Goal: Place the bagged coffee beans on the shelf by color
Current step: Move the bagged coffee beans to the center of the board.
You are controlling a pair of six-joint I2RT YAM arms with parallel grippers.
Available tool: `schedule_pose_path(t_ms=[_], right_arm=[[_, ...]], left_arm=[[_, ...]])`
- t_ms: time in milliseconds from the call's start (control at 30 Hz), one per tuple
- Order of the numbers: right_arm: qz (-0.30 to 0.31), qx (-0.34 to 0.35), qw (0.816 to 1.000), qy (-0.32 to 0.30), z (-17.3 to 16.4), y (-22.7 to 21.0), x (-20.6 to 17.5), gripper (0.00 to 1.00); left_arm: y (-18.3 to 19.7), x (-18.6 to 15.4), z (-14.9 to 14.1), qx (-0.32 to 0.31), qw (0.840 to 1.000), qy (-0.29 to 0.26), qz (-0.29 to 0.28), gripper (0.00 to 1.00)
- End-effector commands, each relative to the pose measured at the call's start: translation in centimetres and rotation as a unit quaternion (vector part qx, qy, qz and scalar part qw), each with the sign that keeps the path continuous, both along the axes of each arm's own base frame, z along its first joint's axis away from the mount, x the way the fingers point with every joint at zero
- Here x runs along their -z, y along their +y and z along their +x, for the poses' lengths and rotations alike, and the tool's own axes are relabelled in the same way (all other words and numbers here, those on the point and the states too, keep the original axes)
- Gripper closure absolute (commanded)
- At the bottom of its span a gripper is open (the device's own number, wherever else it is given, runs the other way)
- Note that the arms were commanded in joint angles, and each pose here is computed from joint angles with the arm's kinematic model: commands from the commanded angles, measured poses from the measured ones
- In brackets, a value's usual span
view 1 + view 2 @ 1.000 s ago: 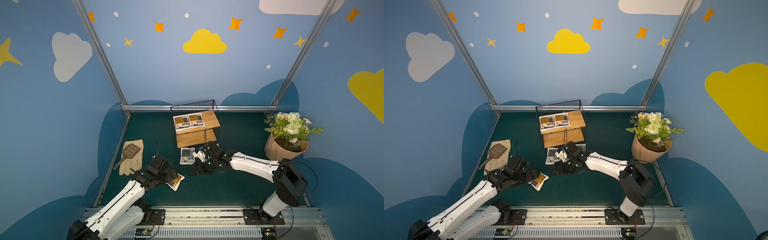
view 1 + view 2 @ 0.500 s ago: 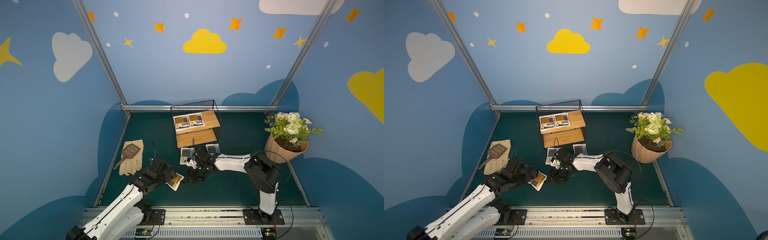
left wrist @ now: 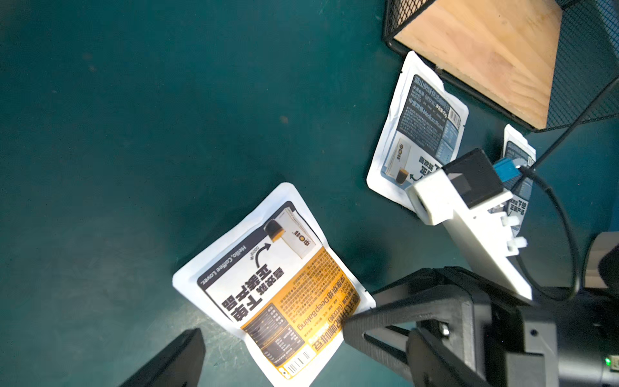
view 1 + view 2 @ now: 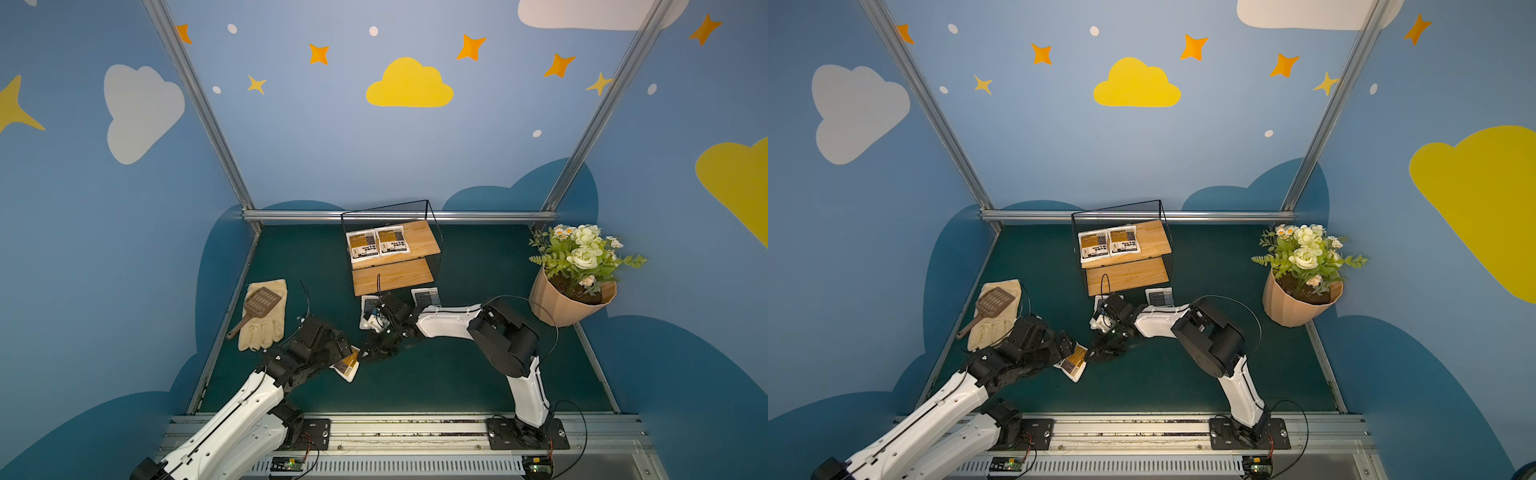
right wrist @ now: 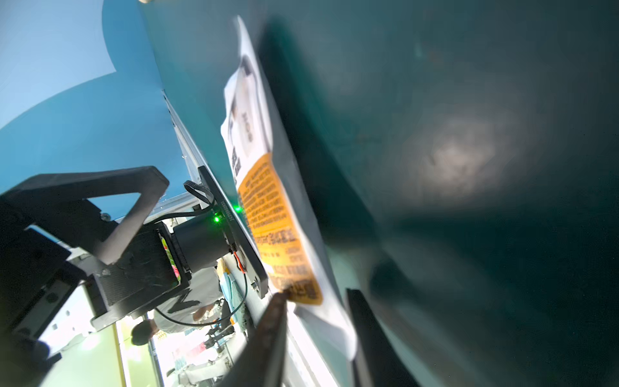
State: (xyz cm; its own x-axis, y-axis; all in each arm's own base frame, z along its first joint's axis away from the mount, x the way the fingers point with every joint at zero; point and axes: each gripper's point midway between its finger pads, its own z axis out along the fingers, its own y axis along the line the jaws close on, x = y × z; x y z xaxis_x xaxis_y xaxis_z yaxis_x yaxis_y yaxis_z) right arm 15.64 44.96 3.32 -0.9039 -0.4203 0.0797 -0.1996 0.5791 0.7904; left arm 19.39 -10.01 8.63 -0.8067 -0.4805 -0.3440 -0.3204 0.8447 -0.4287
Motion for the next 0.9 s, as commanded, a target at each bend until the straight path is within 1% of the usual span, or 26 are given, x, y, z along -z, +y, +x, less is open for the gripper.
schedule_pose_path(t_ms=[0, 133, 200, 433, 700, 867], right_arm=[[0.007, 0.003, 1.0, 0.0, 0.5, 0.4, -0.1, 0.81], [0.005, 0.006, 1.0, -0.002, 0.6, -0.2, -0.3, 0.96], [0.005, 0.008, 1.0, -0.004, 0.7, -0.8, -0.5, 1.0], [-0.011, 0.023, 1.0, -0.014, 0.6, -4.7, -1.4, 1.0], [-0.044, 0.095, 0.994, -0.025, 1.8, -12.4, -1.4, 1.0], [-0.066, 0.128, 0.989, -0.029, 2.2, -15.8, -1.2, 1.0]], left_arm=[[-0.2, -0.9, 0.3, 0.008, 1.0, -0.008, 0.002, 0.0], [-0.4, -1.0, 0.5, 0.013, 1.0, -0.009, 0.002, 0.0], [-0.6, -1.1, 0.7, 0.02, 1.0, -0.01, 0.003, 0.0], [-1.6, -1.3, 1.4, 0.044, 0.999, -0.01, 0.0, 0.0], [-3.5, -1.4, 2.2, 0.084, 0.996, -0.006, -0.012, 0.0], [-5.2, -1.6, 2.4, 0.121, 0.993, -0.001, -0.012, 0.0]])
